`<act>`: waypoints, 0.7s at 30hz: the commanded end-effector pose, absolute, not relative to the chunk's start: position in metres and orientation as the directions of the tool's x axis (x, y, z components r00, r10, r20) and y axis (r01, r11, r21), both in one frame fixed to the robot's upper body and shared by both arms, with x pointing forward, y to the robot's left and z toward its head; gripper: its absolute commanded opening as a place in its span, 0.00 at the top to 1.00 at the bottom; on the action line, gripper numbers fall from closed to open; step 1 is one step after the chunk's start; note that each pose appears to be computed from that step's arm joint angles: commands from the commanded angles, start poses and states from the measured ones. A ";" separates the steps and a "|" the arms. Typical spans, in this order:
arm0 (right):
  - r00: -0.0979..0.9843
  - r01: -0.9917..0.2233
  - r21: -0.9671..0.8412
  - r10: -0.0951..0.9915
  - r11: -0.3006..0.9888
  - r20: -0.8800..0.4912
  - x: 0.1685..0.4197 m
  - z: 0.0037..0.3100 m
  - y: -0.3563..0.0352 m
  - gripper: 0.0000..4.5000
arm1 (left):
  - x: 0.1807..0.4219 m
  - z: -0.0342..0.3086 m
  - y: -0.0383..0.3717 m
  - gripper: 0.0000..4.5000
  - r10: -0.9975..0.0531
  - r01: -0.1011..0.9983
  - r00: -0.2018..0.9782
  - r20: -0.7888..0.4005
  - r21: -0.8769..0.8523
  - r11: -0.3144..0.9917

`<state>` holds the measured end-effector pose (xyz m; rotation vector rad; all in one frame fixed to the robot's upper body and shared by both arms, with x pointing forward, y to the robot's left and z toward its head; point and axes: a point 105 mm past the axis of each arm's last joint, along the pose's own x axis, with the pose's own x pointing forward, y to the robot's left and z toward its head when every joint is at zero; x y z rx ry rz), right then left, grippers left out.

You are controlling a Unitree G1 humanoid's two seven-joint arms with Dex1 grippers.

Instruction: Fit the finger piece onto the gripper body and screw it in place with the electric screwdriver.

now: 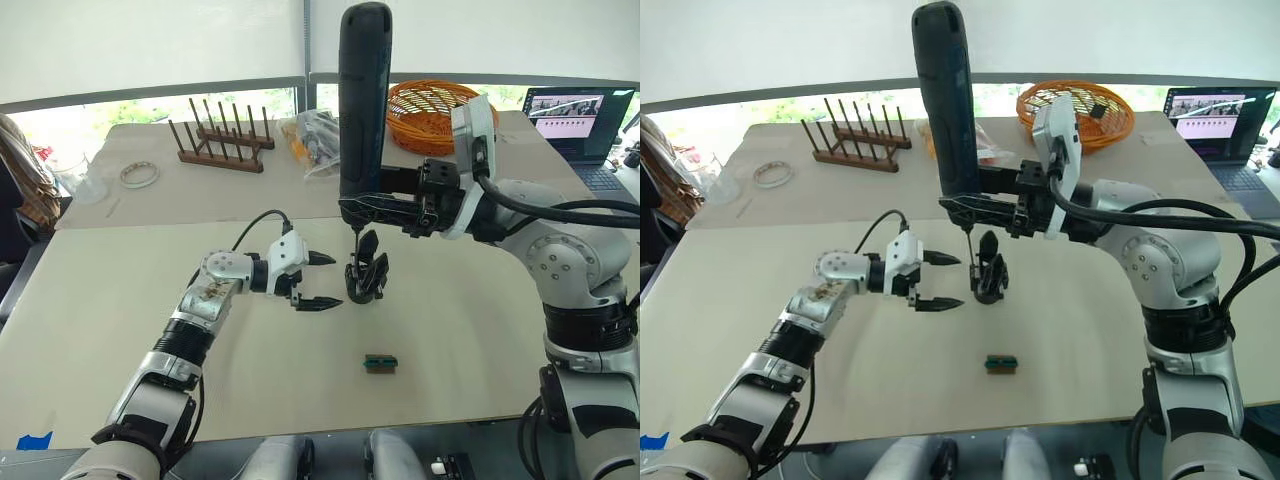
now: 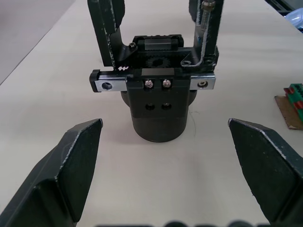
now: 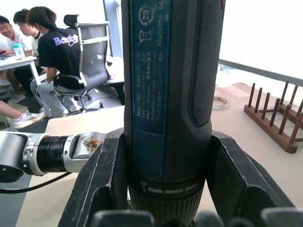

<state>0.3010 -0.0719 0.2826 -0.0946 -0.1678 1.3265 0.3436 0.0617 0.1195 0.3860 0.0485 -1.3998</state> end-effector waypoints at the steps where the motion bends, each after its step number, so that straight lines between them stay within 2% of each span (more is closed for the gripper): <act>1: 0.216 -0.933 -0.267 0.969 0.241 0.120 0.297 0.303 -0.074 0.58 | 0.345 0.130 0.056 0.00 -0.955 0.955 0.161 -0.249 0.284 0.087; 21: 0.230 -0.932 -0.272 0.971 0.240 0.069 0.302 0.287 -0.079 0.58 | 0.346 0.131 0.047 0.00 -0.959 0.950 0.143 -0.244 0.304 0.064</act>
